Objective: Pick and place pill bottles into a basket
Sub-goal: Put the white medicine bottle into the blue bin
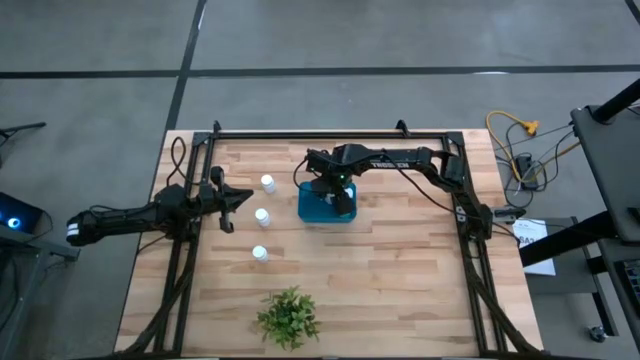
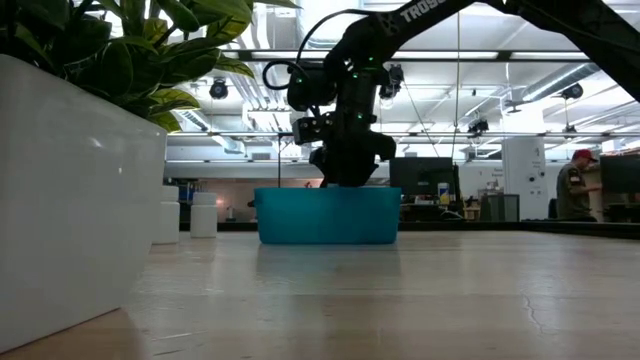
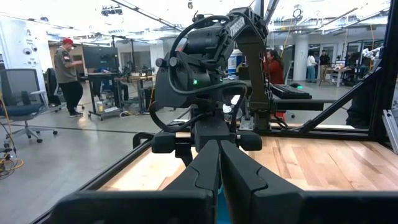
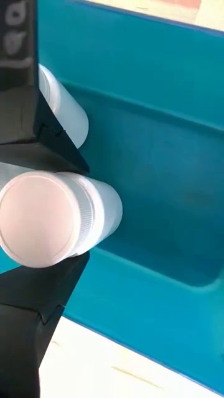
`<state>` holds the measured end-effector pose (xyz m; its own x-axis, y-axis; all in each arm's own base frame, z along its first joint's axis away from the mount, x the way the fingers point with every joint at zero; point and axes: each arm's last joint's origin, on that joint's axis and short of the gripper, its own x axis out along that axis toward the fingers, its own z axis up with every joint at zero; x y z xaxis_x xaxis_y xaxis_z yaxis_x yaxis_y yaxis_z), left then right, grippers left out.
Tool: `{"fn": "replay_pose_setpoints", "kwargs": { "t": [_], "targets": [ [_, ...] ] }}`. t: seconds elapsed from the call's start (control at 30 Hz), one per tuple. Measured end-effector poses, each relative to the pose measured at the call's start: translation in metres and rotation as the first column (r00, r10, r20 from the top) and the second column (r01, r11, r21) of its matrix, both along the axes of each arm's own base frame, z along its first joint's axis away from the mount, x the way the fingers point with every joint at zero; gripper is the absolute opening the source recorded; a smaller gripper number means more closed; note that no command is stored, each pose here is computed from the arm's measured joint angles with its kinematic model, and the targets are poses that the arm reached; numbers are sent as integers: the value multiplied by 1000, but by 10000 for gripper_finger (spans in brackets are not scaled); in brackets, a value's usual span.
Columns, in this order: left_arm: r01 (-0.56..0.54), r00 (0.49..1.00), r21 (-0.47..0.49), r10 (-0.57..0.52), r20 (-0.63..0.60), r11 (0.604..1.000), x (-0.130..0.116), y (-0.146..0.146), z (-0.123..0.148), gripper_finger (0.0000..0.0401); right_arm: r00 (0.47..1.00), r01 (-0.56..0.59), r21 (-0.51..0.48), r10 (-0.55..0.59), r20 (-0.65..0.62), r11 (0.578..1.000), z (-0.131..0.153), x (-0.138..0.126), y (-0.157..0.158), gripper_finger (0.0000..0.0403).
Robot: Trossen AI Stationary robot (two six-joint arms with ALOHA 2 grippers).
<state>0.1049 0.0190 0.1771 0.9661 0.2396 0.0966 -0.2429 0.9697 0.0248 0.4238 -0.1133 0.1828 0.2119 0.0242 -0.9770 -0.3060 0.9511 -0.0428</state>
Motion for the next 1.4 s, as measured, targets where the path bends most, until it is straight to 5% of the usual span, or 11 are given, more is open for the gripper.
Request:
{"fn": "replay_pose_setpoints", "kwargs": {
  "t": [0.6, 1.4],
  "targets": [
    [0, 1000, 0, 0, 0, 1000, 0, 0, 0, 0, 1000, 17, 1, -17, -1, 1000, 0, -1, -3, 314],
    [0, 1000, 0, 0, 0, 1000, 0, 0, 0, 0, 1000, 14, -59, -14, 1, 998, 19, -7, 1, 298]
  ]
}}
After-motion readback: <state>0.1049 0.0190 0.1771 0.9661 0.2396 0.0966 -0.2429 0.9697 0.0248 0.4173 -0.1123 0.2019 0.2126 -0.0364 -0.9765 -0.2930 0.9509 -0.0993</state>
